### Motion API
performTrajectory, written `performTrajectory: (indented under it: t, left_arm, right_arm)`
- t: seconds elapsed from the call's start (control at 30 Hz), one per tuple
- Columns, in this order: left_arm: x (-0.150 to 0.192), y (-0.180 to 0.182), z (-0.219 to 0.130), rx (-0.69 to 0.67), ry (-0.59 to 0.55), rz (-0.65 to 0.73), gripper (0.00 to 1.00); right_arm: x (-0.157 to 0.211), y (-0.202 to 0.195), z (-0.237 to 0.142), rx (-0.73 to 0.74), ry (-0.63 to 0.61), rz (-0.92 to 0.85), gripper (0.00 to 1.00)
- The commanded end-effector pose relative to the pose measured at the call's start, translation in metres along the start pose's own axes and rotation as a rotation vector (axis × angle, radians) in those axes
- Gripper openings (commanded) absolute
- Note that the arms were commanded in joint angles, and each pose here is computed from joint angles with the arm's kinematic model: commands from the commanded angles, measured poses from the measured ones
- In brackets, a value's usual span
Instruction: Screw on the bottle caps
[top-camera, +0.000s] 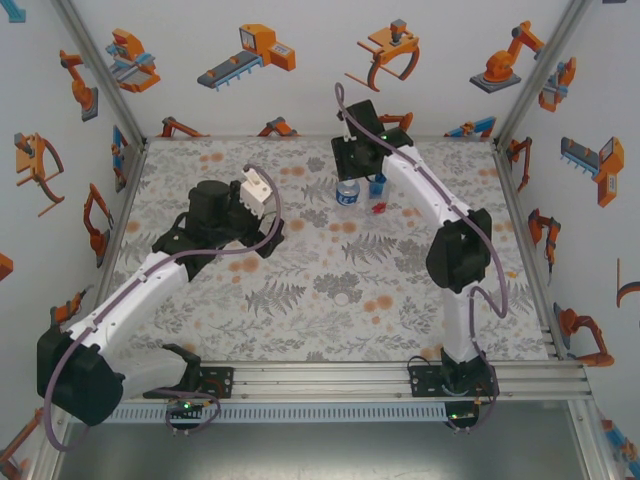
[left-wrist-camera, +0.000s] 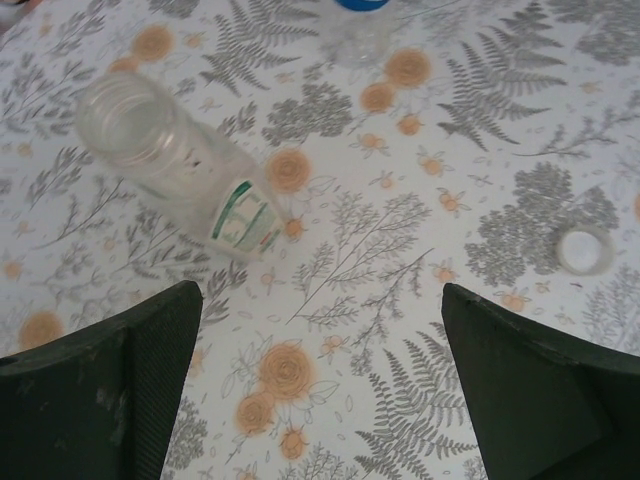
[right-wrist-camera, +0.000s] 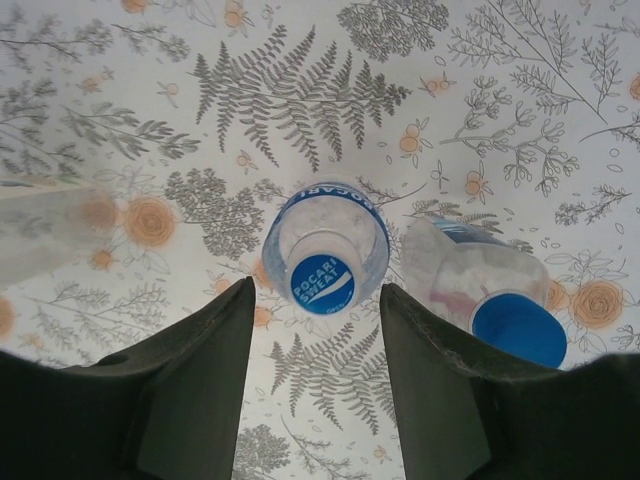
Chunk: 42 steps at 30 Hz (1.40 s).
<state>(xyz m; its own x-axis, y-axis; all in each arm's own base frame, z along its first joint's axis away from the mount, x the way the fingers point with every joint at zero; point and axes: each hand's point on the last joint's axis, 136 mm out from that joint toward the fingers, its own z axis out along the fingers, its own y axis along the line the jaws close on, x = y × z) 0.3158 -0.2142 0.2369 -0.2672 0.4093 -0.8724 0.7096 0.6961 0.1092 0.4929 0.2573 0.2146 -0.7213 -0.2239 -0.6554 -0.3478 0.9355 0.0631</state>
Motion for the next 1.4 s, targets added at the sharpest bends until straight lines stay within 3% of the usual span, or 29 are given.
performTrajectory:
  t: [0.0, 0.07, 0.23, 0.37, 0.43, 0.47, 0.67, 0.83, 1.37]
  left_arm:
    - [0.001, 0.028, -0.006, -0.148, -0.008, -0.072, 0.97]
    - [0.003, 0.035, -0.011, -0.189, 0.0, -0.082, 0.97]
    - [0.01, 0.061, -0.037, -0.343, 0.056, -0.155, 0.97]
    - [0.023, 0.076, -0.066, -0.463, 0.074, -0.244, 0.97]
    - [0.029, 0.079, -0.079, -0.507, 0.073, -0.286, 0.97]
    - [0.032, 0.079, -0.085, -0.522, 0.068, -0.31, 0.97]
    - [0.044, 0.067, -0.106, -0.512, 0.022, -0.423, 0.97]
    - [0.059, 0.061, -0.112, -0.509, 0.023, -0.484, 0.97]
    - [0.072, 0.056, -0.116, -0.514, 0.027, -0.547, 0.97]
  right_arm:
    - [-0.02, 0.018, -0.045, -0.078, -0.097, 0.009, 0.53]
    - [-0.018, 0.027, -0.051, -0.122, -0.12, 0.014, 0.57]
    - [-0.011, 0.061, -0.061, -0.265, -0.215, 0.038, 0.8]
    - [0.002, 0.094, -0.06, -0.343, -0.291, -0.002, 0.86]
    - [0.008, 0.109, -0.057, -0.355, -0.319, -0.009, 0.98]
    - [0.01, 0.117, -0.057, -0.36, -0.34, -0.008, 0.99]
    - [0.026, 0.156, -0.043, -0.332, -0.434, -0.034, 0.99]
    - [0.039, 0.179, -0.029, -0.423, -0.44, 0.017, 0.99]
    - [0.044, 0.195, 0.043, -0.142, -0.603, 0.027, 0.97]
